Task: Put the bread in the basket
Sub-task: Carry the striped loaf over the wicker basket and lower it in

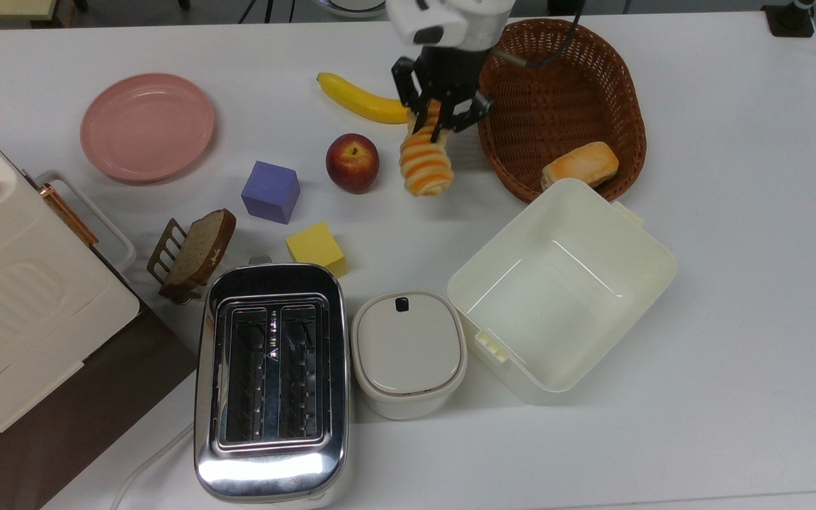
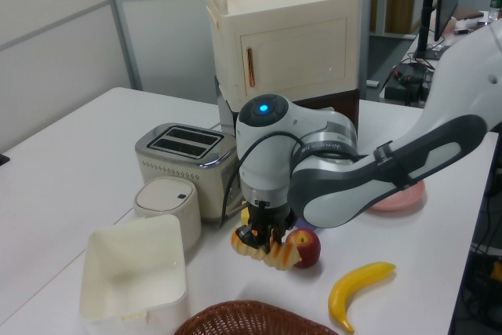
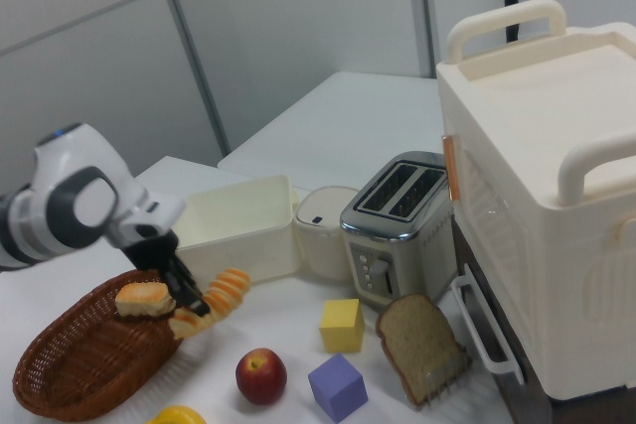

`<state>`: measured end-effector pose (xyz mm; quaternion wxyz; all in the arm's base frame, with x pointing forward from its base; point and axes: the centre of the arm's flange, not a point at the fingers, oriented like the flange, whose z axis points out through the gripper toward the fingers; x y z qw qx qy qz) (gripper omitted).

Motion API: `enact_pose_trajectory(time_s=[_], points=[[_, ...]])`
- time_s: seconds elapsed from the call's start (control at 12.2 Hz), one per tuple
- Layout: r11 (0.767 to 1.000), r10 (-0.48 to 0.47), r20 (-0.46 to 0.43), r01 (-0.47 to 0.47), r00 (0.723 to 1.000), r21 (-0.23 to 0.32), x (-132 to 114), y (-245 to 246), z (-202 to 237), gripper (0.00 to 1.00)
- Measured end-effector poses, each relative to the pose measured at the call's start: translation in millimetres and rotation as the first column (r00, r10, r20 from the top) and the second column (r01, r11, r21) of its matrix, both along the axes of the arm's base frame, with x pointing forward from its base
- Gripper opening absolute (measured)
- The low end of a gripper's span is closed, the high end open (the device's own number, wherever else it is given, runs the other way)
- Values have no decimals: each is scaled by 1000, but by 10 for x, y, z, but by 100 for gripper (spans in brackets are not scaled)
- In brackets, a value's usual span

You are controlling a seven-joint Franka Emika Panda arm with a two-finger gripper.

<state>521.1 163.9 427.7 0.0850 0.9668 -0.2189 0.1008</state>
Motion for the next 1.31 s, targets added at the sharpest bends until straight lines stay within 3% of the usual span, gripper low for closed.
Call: enact_pose_trajectory(time_s=[0.41, 0.74, 1.15, 1.23, 1.31], points=[[993, 109, -109, -114, 988, -37, -613, 871, 451, 23], [968, 236, -178, -248, 955, -45, -1106, 1524, 430, 23], [947, 303, -221, -320, 927, -43, -1325, 1842, 244, 26], [947, 302, -228, -320, 926, -43, -1315, 1842, 212, 35], [947, 301, -232, -319, 925, -43, -1308, 1842, 194, 51]])
